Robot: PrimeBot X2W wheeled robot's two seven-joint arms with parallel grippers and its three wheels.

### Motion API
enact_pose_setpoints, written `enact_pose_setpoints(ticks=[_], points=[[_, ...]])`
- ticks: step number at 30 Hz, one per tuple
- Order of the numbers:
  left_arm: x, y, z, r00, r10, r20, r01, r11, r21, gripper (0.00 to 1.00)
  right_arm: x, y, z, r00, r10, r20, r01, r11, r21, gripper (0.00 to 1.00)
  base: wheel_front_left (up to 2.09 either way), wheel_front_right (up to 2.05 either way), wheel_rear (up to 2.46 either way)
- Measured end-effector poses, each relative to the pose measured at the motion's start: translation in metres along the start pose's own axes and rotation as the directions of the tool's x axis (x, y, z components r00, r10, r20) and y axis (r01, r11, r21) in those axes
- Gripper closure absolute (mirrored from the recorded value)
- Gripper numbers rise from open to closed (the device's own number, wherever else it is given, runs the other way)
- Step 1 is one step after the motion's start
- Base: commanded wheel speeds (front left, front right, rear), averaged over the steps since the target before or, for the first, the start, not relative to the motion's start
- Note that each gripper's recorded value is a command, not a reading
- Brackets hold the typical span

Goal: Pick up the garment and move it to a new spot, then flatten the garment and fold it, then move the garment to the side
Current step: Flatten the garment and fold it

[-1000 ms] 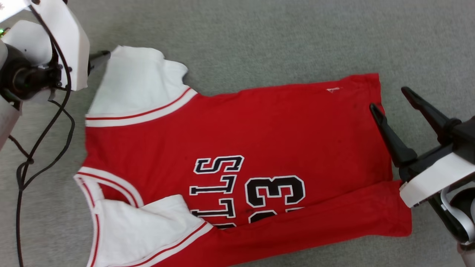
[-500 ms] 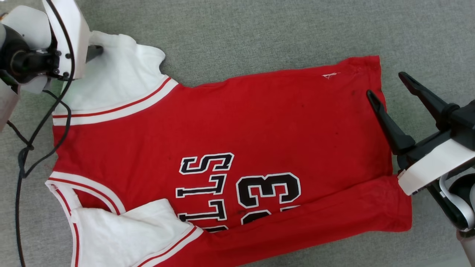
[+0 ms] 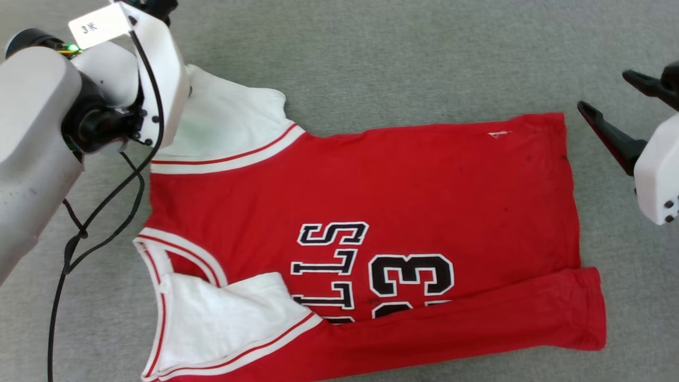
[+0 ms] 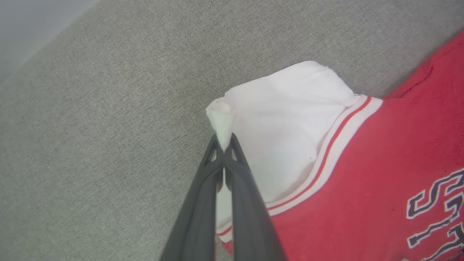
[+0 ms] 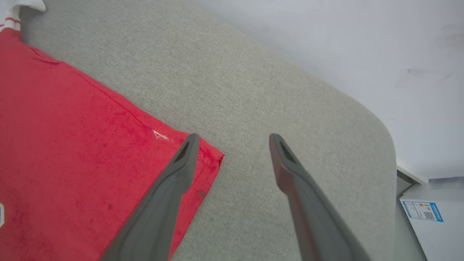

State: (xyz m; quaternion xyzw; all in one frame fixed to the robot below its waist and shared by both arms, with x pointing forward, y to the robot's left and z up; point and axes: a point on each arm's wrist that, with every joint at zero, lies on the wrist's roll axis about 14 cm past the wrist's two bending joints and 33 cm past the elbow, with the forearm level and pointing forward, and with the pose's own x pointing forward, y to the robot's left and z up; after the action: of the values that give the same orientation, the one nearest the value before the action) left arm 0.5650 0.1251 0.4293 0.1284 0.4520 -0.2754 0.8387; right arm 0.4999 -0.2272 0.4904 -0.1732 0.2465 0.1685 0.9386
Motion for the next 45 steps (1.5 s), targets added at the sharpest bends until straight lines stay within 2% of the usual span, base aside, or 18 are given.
enact_pose_setpoints(ticks=[3,8,16,22,28,29,30,40,45], points=[[-0.012,-0.001,0.002,1.0,0.007,0.026,-0.008,1.0,0.015,1.0,0.004,0.004,-0.009,0.987,0.055,-0.154,-0.057,0.998,-0.007,0.0,0.0,0.0,0.0],[-0.021,-0.006,0.001,0.999,0.007,0.048,-0.008,0.999,0.034,1.0,0.01,0.001,-0.027,0.919,0.087,-0.384,-0.098,0.995,-0.01,0.0,0.0,0.0,0.0],[-0.012,-0.005,-0.001,0.998,-0.005,0.056,0.003,0.999,0.047,1.0,0.044,0.013,-0.053,0.834,0.158,-0.528,-0.13,0.987,0.089,0.0,0.0,0.0,0.0],[-0.004,0.002,-0.009,0.999,-0.002,0.049,0.001,0.999,0.035,1.0,0.071,0.032,-0.079,0.802,0.21,-0.56,-0.145,0.977,0.159,0.0,0.0,0.0,0.0],[0.0,0.007,-0.017,0.999,0.005,0.038,-0.006,1.0,0.028,1.0,0.074,0.036,-0.1,0.773,0.216,-0.597,-0.148,0.976,0.16,0.0,0.0,0.0,0.0],[-0.001,0.007,-0.017,0.999,0.007,0.041,-0.008,1.0,0.029,1.0,0.074,0.036,-0.099,0.777,0.213,-0.592,-0.149,0.976,0.156,0.58,0.0,0.0,0.0],[-0.002,0.008,-0.017,0.999,0.01,0.041,-0.012,1.0,0.029,1.0,0.074,0.036,-0.098,0.784,0.212,-0.584,-0.148,0.977,0.156,1.0,0.0,0.0,0.0],[-0.037,-0.001,-0.005,0.989,0.021,0.146,-0.03,0.998,0.055,1.0,0.059,0.039,-0.061,0.894,0.211,-0.395,-0.157,0.974,0.165,1.0,0.0,0.0,0.0],[-0.059,-0.016,-0.021,0.984,-0.003,0.179,-0.008,0.998,0.059,1.0,0.036,0.041,-0.055,0.923,0.207,-0.324,-0.164,0.974,0.157,1.0,0.0,0.0,0.0]])
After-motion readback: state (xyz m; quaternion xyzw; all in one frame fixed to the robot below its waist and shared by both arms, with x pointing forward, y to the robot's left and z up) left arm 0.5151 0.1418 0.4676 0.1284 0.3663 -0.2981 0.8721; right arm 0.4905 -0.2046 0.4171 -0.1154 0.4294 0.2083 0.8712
